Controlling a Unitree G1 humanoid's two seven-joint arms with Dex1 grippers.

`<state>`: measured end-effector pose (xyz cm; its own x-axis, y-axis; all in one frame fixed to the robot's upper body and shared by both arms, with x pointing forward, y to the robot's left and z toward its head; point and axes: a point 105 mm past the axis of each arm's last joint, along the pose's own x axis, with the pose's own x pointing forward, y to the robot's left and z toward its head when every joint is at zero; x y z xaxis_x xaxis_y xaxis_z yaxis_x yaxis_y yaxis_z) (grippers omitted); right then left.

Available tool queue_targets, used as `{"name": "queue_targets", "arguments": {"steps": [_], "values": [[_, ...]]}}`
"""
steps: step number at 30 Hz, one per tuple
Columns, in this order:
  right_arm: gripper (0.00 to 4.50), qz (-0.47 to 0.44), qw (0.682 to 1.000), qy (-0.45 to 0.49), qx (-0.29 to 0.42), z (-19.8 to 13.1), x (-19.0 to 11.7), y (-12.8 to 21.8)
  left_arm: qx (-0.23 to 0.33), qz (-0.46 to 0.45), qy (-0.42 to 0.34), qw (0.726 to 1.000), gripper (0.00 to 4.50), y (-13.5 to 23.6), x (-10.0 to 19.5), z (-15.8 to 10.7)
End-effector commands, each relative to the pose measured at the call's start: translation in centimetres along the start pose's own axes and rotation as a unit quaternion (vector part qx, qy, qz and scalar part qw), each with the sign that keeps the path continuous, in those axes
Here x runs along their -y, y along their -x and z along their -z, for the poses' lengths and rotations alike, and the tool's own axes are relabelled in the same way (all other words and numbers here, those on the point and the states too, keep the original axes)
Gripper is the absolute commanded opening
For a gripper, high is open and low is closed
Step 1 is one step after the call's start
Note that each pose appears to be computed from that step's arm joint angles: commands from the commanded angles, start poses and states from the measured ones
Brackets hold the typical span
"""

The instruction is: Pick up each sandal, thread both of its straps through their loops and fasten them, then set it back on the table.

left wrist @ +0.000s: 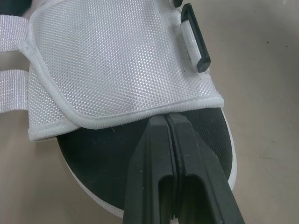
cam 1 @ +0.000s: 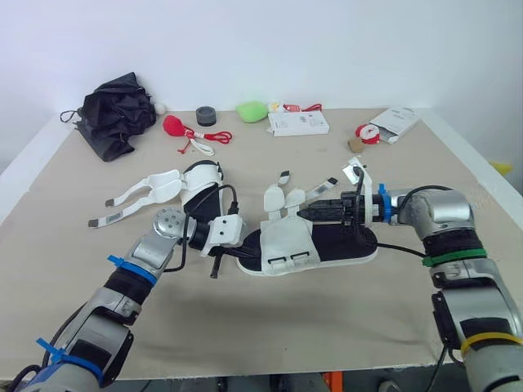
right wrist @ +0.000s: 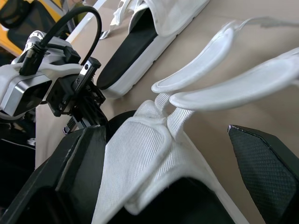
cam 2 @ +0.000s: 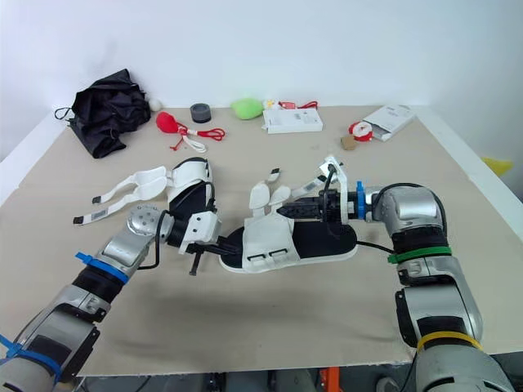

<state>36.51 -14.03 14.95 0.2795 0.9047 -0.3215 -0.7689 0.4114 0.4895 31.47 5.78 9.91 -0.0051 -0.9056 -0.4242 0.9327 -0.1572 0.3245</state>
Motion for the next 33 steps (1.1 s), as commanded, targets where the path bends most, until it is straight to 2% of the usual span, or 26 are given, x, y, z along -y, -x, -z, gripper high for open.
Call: {"name": "queue_targets", "arguments": {"steps": [1, 5, 19, 27, 33], "values": [[4.48, -0.006, 1.000, 0.018, 0.010, -1.2, -0.1, -0.6, -0.054, 0.025, 0.050, 0.997, 0.00, -0.5, 1.9, 3.1], [4.48, -0.002, 0.999, 0.013, 0.034, -2.0, 0.4, -1.5, -0.050, 0.021, 0.056, 0.997, 0.00, -0.4, 2.0, 3.0], [4.48, 0.050, 0.981, -0.022, 0.186, -6.1, 2.6, -2.6, -0.044, 0.012, 0.066, 0.997, 0.00, -0.3, 2.1, 2.7], [4.48, 0.079, 0.972, -0.038, 0.219, -7.0, 3.2, -3.4, -0.042, 0.009, 0.069, 0.997, 0.00, -0.4, 2.0, 2.7], [4.48, 0.117, 0.961, -0.031, 0.247, -8.1, 3.9, -2.8, -0.040, 0.005, 0.071, 0.997, 0.00, -0.4, 2.1, 2.6]]}}
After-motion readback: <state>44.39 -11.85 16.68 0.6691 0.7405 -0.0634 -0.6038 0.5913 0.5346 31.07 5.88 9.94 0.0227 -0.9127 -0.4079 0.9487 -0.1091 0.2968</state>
